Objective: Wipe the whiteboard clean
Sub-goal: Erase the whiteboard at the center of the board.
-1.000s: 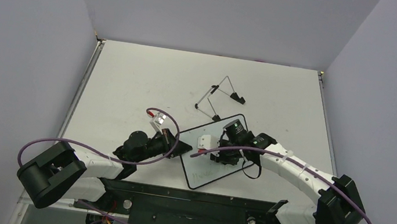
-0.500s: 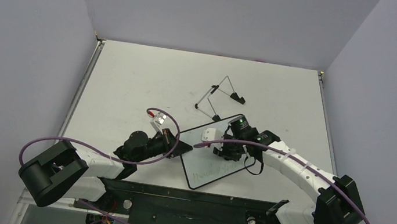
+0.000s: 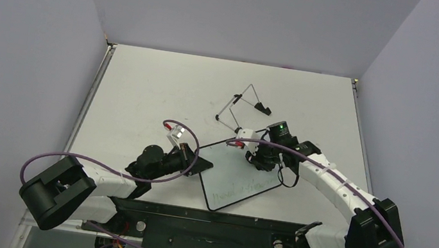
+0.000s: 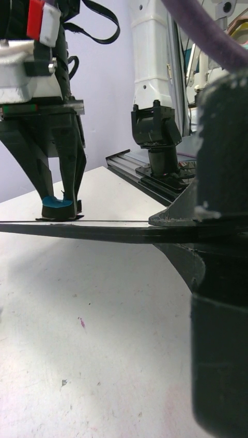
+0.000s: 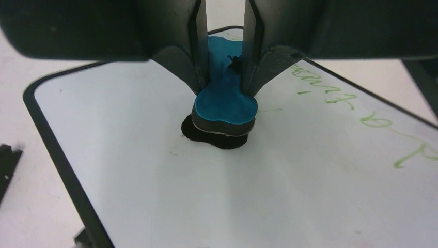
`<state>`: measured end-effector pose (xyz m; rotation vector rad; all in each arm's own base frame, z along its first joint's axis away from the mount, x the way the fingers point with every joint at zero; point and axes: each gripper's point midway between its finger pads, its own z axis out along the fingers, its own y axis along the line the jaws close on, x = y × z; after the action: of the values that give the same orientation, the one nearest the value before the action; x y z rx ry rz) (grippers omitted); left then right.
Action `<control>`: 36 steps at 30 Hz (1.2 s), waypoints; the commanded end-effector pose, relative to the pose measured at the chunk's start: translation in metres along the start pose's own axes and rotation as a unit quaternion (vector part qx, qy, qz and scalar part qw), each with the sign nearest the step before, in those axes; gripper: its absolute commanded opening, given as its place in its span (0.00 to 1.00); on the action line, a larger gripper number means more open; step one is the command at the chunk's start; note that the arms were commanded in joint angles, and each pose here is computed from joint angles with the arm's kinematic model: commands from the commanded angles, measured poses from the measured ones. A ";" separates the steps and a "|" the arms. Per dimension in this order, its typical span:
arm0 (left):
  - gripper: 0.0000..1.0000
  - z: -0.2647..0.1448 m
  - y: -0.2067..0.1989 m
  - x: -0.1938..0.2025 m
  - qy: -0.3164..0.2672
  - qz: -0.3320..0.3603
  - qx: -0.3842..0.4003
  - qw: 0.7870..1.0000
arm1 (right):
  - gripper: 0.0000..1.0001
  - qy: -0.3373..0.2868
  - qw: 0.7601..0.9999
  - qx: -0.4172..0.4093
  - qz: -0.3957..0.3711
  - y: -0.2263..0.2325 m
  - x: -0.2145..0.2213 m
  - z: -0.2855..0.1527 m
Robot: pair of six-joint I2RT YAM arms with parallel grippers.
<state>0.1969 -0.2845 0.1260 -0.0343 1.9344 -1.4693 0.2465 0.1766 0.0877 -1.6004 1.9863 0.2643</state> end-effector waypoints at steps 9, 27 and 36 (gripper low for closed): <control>0.00 0.003 -0.055 -0.023 -0.020 0.036 0.095 0.995 | 0.00 -0.033 0.999 0.001 -0.020 0.001 -0.019 -0.008; 0.00 0.004 -0.056 -0.021 -0.013 0.032 0.103 0.994 | 0.00 -0.001 0.995 0.096 0.027 -0.035 -0.013 -0.002; 0.00 0.003 -0.057 -0.022 -0.017 0.034 0.102 0.994 | 0.00 -0.015 0.982 -0.148 -0.114 0.064 -0.020 -0.004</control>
<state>0.1922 -0.2856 0.1263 -0.0133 1.9540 -1.4922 0.2228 0.1984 0.0903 -1.7880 1.8706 0.3198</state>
